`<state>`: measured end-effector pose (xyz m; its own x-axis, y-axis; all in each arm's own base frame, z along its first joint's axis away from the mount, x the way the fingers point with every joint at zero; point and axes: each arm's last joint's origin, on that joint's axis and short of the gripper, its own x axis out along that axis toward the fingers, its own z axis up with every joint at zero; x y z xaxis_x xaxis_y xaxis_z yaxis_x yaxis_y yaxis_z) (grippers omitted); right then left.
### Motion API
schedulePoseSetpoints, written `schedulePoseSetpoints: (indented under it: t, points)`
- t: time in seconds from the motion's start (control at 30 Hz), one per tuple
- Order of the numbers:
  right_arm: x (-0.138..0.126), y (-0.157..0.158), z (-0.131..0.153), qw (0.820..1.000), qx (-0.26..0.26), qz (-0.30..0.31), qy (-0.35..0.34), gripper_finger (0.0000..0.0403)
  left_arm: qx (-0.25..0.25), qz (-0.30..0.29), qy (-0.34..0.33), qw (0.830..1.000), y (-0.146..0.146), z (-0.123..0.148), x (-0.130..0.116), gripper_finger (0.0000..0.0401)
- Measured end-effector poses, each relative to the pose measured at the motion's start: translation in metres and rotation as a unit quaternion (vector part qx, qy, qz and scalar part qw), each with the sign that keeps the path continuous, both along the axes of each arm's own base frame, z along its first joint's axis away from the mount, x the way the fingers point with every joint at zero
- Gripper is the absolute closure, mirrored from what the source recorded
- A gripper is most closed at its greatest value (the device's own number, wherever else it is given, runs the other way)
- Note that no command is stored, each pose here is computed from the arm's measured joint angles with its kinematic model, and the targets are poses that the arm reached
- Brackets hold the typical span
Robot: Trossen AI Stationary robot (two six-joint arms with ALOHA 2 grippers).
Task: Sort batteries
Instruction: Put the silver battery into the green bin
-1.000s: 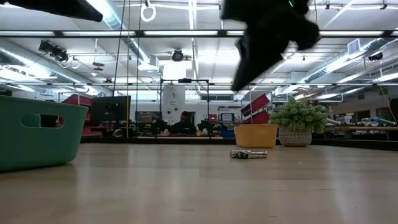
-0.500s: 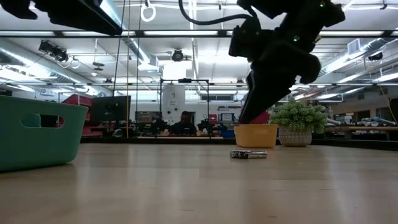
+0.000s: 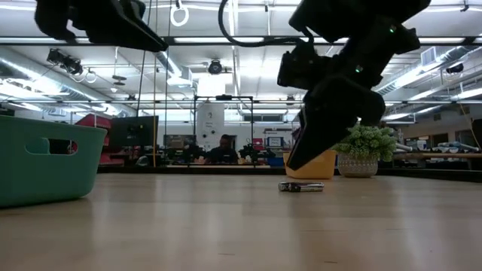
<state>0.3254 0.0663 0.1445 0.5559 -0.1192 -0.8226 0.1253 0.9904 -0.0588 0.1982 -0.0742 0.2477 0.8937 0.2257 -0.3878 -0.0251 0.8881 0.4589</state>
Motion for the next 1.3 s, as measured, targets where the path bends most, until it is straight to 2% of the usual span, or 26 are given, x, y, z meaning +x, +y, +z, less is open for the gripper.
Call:
schedulePoseSetpoints:
  t: [0.2,0.4,0.97,1.1,1.23,1.3]
  points:
    - [-0.001,0.002,-0.010,1.000,0.001,0.002,0.015,0.0283,-0.004,-0.015,-0.006,1.000,0.010,0.003,0.005,0.0281]
    - [0.001,0.005,-0.009,1.000,0.015,0.012,0.003,0.0283,-0.020,-0.018,-0.002,1.000,0.019,0.003,0.009,0.0281]
    - [0.002,0.005,-0.023,0.999,0.013,0.023,0.028,0.0286,-0.032,-0.030,-0.001,0.999,0.020,0.003,0.010,0.0281]
    - [0.003,0.003,-0.023,0.999,0.007,0.027,0.029,0.0311,-0.033,-0.030,-0.001,0.999,0.020,0.003,0.010,0.0281]
    - [0.003,-0.001,-0.024,0.999,0.007,0.031,0.029,0.0374,-0.035,-0.028,-0.001,0.999,0.020,0.003,0.010,0.0281]
    - [0.002,-0.003,-0.025,0.999,0.009,0.035,0.028,0.0390,-0.038,-0.027,-0.002,0.999,0.020,0.003,0.010,0.0281]
